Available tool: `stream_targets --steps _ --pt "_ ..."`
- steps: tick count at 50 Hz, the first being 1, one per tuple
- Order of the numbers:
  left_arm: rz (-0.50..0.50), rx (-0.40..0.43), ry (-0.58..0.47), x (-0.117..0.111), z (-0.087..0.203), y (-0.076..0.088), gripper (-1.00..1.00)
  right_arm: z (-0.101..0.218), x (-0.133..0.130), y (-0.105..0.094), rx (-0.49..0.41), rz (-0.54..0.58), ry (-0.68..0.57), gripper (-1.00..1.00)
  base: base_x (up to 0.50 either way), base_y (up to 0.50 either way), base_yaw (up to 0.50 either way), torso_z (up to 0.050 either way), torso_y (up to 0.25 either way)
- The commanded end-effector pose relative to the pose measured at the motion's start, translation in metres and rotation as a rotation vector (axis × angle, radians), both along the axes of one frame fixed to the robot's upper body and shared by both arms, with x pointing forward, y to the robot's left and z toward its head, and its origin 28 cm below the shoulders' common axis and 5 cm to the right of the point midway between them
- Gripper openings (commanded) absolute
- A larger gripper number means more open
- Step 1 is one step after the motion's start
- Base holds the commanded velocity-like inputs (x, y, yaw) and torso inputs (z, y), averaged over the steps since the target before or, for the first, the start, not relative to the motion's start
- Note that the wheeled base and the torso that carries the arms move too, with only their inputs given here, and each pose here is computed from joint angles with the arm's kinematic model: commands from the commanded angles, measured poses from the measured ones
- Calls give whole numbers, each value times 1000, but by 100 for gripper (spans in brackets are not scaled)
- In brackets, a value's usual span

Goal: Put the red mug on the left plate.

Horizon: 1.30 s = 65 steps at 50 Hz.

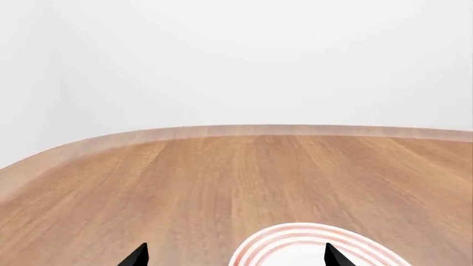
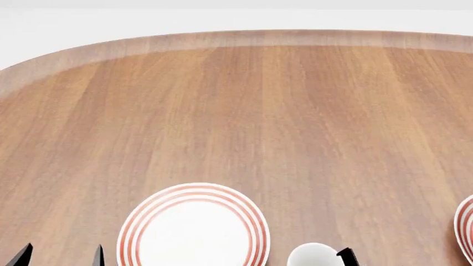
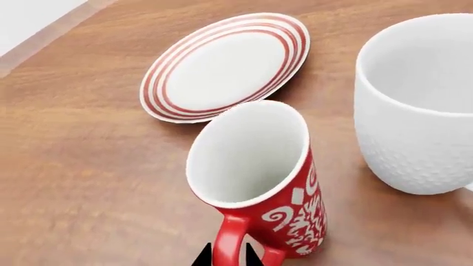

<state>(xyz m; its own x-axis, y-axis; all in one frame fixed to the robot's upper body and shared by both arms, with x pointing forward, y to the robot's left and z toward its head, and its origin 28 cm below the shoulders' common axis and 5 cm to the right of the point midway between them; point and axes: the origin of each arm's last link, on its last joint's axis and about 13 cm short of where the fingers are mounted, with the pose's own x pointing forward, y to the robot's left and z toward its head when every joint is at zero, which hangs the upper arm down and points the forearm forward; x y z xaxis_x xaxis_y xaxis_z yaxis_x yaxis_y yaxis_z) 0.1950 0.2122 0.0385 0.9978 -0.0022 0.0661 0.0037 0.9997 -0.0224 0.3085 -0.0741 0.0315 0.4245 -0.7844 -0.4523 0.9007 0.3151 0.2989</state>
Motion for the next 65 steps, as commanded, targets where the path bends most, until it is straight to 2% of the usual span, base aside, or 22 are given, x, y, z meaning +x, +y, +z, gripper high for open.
stream_targets --steps 1,5,6,12,23,29,32,35,37,39,43,49,50,52,55,59,65 --pt "-1 0 -1 0 0 0 100 11 -5 6 -60 98 -77 -100 0 0 0 0 0" --pt "0 -1 0 0 0 0 100 22 -9 10 -87 123 -100 -100 0 0 0 0 0" --pt "1 0 1 0 0 0 100 26 -10 11 -91 146 -142 -100 0 0 0 0 0" --pt "3 -1 -1 0 1 1 100 35 -17 16 -111 201 -162 -100 0 0 0 0 0" --pt "3 1 -3 0 1 0 100 50 -25 24 -184 405 -337 -100 0 0 0 0 0" --pt "4 -1 -4 0 1 1 100 51 -25 25 -205 485 -390 -100 0 0 0 0 0" --pt "7 -1 -4 1 1 1 100 51 -24 26 -232 583 -422 -100 0 0 0 0 0" --pt "7 -1 -4 1 1 1 100 50 -24 27 -238 622 -443 -100 0 0 0 0 0" --pt "6 -2 -3 1 1 1 100 50 -24 27 -248 670 -443 -100 0 0 0 0 0" --pt "6 -2 -3 1 1 1 100 50 -24 27 -248 670 -443 -100 0 0 0 0 0" --pt "5 -2 -2 1 0 1 100 46 -22 27 -254 786 -451 -100 0 0 0 0 0" --pt "6 -1 -2 2 0 1 100 43 -23 28 -254 856 -450 -100 0 0 0 0 0" --pt "8 -2 -2 2 0 1 100 41 -23 29 -235 903 -425 -100 0 0 0 0 0" --pt "9 -2 -3 2 1 1 100 39 -23 29 -242 926 -463 -100 0 0 0 0 0" --pt "9 -3 -3 2 1 1 100 36 -23 29 -244 964 -456 -100 0 0 0 0 3" --pt "10 -3 -4 1 1 2 100 31 -24 32 -240 1077 -438 -100 0 0 0 0 0" --pt "10 0 -4 1 0 1 100 29 -25 35 -234 1143 -458 -100 0 0 0 0 0"
